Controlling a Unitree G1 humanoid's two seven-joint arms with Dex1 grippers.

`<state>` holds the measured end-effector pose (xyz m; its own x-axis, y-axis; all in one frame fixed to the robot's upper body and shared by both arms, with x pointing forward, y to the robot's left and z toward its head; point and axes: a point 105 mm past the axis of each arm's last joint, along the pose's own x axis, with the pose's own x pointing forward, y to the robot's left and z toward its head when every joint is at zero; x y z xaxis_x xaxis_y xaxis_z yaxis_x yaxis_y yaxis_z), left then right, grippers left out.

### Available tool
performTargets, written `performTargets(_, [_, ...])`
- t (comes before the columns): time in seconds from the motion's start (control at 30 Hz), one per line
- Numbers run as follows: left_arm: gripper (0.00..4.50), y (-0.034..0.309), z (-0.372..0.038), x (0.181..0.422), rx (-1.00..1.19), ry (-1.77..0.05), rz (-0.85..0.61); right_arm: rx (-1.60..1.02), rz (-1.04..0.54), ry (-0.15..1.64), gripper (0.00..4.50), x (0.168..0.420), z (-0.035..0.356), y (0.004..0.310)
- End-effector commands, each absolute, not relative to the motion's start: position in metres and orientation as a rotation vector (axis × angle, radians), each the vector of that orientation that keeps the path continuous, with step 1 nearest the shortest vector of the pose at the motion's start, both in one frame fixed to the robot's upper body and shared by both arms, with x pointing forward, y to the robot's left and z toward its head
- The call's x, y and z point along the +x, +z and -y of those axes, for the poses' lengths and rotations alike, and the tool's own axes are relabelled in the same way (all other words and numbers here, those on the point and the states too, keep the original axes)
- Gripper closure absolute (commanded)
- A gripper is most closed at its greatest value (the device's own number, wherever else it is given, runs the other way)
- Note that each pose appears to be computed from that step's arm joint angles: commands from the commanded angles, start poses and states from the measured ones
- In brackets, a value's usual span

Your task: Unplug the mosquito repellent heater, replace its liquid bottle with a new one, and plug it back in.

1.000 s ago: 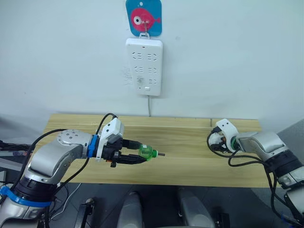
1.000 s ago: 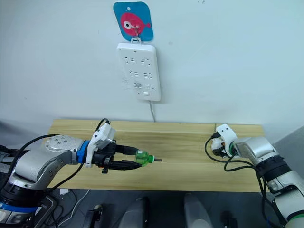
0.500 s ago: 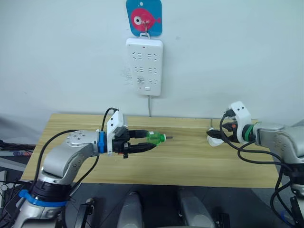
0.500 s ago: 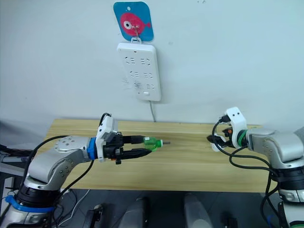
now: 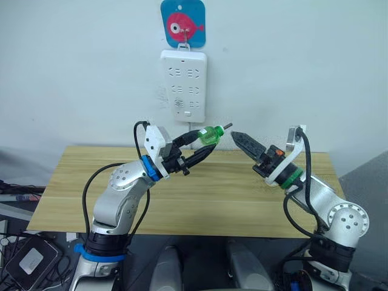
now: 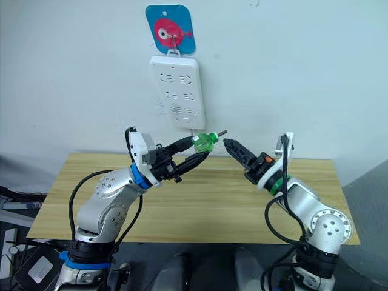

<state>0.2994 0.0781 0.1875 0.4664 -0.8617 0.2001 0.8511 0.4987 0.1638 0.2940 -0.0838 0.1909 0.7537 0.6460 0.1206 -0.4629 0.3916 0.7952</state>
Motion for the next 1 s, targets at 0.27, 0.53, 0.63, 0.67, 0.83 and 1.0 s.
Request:
performTargets(0.27, [2.26,0.195,-0.069,0.3,0.087,-1.069,0.345,0.99,-0.21,0.793,0.0,0.298,0.062,0.216])
performTargets(0.53, [2.26,0.196,-0.064,0.297,0.073,-1.062,0.357,0.996,-0.223,0.81,0.17,0.299,0.057,0.217])
performTargets(0.63, [2.26,0.196,-0.063,0.296,0.082,-1.065,0.358,1.012,-0.215,0.812,0.95,0.3,0.058,0.22])
performTargets(0.67, [2.26,0.196,-0.063,0.296,0.077,-1.062,0.355,1.015,-0.214,0.815,1.25,0.3,0.058,0.22])
performTargets(0.83, [2.26,0.195,-0.06,0.29,0.107,-1.092,0.367,1.026,-0.219,0.845,3.12,0.296,0.056,0.223])
performTargets(1.0, [2.26,0.195,-0.062,0.292,0.084,-1.062,0.358,1.027,-0.226,0.871,3.66,0.292,0.052,0.225])
